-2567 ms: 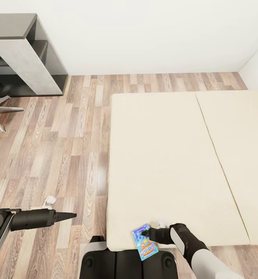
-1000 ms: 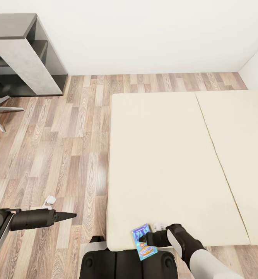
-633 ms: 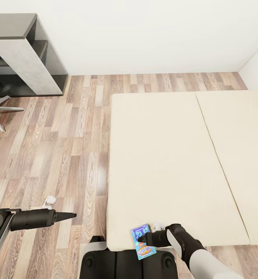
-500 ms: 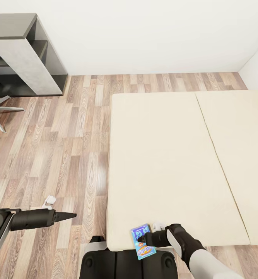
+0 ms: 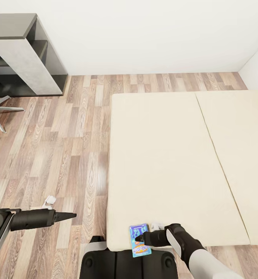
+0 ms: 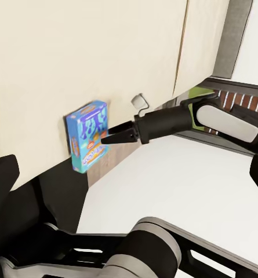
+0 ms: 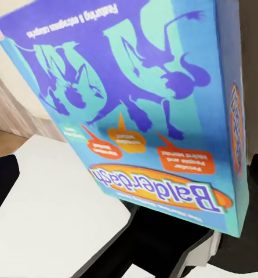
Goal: Put all the toys in the child's room - the three board games (two on the bed and one on the table), the two jigsaw puzzles on the table, and the tennis ball on the table - inside the toy box on the table in the child's room.
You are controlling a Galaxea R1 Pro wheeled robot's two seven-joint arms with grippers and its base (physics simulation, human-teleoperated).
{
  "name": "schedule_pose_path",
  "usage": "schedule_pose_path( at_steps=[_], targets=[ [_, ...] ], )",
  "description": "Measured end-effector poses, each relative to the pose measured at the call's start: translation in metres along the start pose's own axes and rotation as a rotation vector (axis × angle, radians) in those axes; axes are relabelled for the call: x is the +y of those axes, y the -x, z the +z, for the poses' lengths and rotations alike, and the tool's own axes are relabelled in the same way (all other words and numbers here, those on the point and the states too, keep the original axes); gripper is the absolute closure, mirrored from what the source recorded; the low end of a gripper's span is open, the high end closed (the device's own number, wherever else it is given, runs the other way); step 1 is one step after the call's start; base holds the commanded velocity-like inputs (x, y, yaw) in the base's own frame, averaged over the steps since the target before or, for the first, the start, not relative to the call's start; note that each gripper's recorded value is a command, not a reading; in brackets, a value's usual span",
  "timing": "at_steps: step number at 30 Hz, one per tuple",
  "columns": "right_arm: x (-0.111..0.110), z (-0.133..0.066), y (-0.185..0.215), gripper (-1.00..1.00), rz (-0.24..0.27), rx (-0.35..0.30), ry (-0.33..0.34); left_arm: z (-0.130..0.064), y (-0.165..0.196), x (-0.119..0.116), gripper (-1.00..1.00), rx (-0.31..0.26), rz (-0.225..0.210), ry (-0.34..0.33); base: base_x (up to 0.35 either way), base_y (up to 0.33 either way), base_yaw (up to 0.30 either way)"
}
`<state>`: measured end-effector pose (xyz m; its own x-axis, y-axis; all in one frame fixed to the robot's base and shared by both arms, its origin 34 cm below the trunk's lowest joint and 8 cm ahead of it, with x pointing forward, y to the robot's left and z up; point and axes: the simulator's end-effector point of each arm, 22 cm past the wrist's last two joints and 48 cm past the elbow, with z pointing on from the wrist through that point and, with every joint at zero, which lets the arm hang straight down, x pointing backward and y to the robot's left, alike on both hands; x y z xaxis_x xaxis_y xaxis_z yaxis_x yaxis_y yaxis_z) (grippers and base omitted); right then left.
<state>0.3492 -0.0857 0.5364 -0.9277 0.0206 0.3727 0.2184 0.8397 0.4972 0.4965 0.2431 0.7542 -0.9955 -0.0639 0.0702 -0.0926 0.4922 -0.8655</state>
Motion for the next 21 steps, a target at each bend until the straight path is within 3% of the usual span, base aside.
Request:
schedule_pose_path(
  at_steps=[6,12,21],
  targets=[
    [0.003,0.001,0.0,-1.0,-0.001,-0.001,0.007,0.0,0.0,0.0,-1.0,0.0,0.0,0.0,0.0,0.0,0.0],
    [0.026,0.008,0.0,-1.0,-0.009,0.0,0.04,0.0,0.0,0.0,-1.0,0.0,-0.001,0.0,0.0,0.0,0.0],
    [0.039,0.011,0.002,-1.0,-0.015,-0.005,0.058,0.0,0.0,0.0,-1.0,0.0,-0.001,0.0,0.0,0.0,0.0]
  ],
)
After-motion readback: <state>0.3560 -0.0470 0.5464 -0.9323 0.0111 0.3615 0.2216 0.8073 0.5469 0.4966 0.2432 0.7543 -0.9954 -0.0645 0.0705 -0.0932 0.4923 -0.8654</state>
